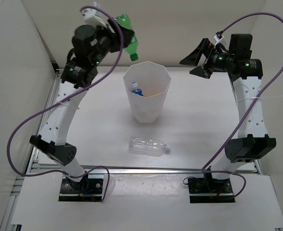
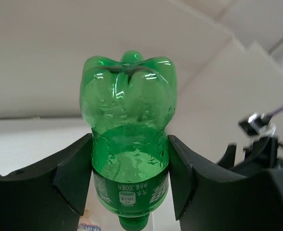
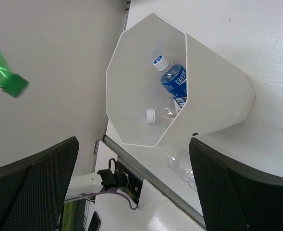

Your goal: Put the plastic bottles in the bin

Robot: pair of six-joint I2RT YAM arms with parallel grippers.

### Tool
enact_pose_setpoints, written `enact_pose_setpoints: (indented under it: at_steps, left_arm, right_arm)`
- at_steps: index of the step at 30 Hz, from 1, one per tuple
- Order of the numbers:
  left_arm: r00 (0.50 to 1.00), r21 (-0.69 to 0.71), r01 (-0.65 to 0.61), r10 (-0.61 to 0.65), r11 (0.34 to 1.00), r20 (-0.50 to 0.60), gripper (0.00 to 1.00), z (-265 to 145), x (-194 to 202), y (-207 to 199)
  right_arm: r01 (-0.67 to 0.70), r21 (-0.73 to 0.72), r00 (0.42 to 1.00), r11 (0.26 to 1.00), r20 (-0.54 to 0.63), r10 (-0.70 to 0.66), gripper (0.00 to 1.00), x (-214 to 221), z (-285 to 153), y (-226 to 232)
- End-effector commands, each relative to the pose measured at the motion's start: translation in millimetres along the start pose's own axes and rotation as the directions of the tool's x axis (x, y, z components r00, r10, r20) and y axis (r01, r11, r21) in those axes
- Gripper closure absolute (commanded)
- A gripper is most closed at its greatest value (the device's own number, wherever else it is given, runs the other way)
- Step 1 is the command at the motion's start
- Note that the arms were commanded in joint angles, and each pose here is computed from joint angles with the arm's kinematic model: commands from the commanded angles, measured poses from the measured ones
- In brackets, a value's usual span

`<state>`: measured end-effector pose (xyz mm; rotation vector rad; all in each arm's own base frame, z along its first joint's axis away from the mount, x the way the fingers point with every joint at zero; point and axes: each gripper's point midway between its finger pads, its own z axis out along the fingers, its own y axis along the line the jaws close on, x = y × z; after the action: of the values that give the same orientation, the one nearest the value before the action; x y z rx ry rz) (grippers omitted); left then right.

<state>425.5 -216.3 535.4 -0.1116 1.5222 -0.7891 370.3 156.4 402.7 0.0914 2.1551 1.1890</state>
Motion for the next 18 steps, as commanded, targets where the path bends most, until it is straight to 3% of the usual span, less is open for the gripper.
enact_pose_setpoints:
  at_steps: [1, 3, 4, 5, 6, 9, 11, 16, 17, 18]
  left_arm:
    - [0.968, 0.032, -0.075, 0.08, 0.997, -0.239, 0.52, 20.9, 92.1, 1.5]
    - [0.946, 0.081, -0.099, 0.119, 0.992, -0.303, 0.45, 21.3, 123.0, -9.1]
    - [0.936, 0.092, -0.105, 0.129, 0.99, -0.326, 0.36, 23.0, 133.0, -6.6]
    - [0.927, 0.104, -0.087, 0.118, 0.991, -0.357, 0.1, 24.5, 144.6, -6.1]
    - [0.926, 0.104, -0.086, 0.118, 0.991, -0.357, 0.0, 24.5, 144.7, -6.1]
    - [0.943, 0.077, -0.109, 0.128, 0.991, -0.308, 0.0, 19.0, 123.9, -7.1]
    - [0.964, 0.054, -0.15, 0.158, 0.987, -0.213, 0.0, 4.8, 84.7, -13.2]
    - [0.983, -0.275, -0.184, 0.181, 0.944, -0.037, 0.0, -43.4, 13.1, 60.7]
    - [0.981, -0.351, -0.194, 0.176, 0.916, -0.083, 0.0, -51.1, 34.2, 90.7]
    - [0.985, -0.392, -0.168, 0.164, 0.904, -0.043, 0.0, -74.3, 22.9, 98.0]
  right_arm:
    - [0.057, -0.018, 0.998, 0.998, 0.042, -0.056, 0.01, -10.2, -8.5, 9.4]
    - [0.035, -0.003, 0.999, 0.999, 0.033, -0.035, 0.01, -8.6, -6.4, -0.1]
    - [0.035, -0.003, 0.999, 0.999, 0.033, -0.035, 0.01, -8.6, -6.4, -0.1]
    - [0.034, -0.003, 0.999, 0.999, 0.032, -0.034, 0.01, -6.6, -7.6, 0.1]
    - [0.034, -0.003, 0.999, 0.999, 0.032, -0.034, 0.01, -6.6, -7.7, 0.1]
    - [0.034, -0.003, 0.999, 0.999, 0.032, -0.034, 0.01, -6.6, -7.7, 0.1]
    - [0.07, -0.005, 0.997, 0.998, 0.039, -0.07, 0.01, -6.2, -10.9, 2.5]
    - [0.299, 0.084, 0.952, 0.951, 0.043, -0.303, 0.01, 15.9, -21.2, 19.6]
    - [0.345, 0.059, 0.937, 0.937, 0.031, -0.347, 0.01, 30.0, -22.1, 33.9]
    - [0.397, 0.058, 0.917, 0.916, 0.022, -0.398, 0.01, 37.7, -22.2, 39.9]
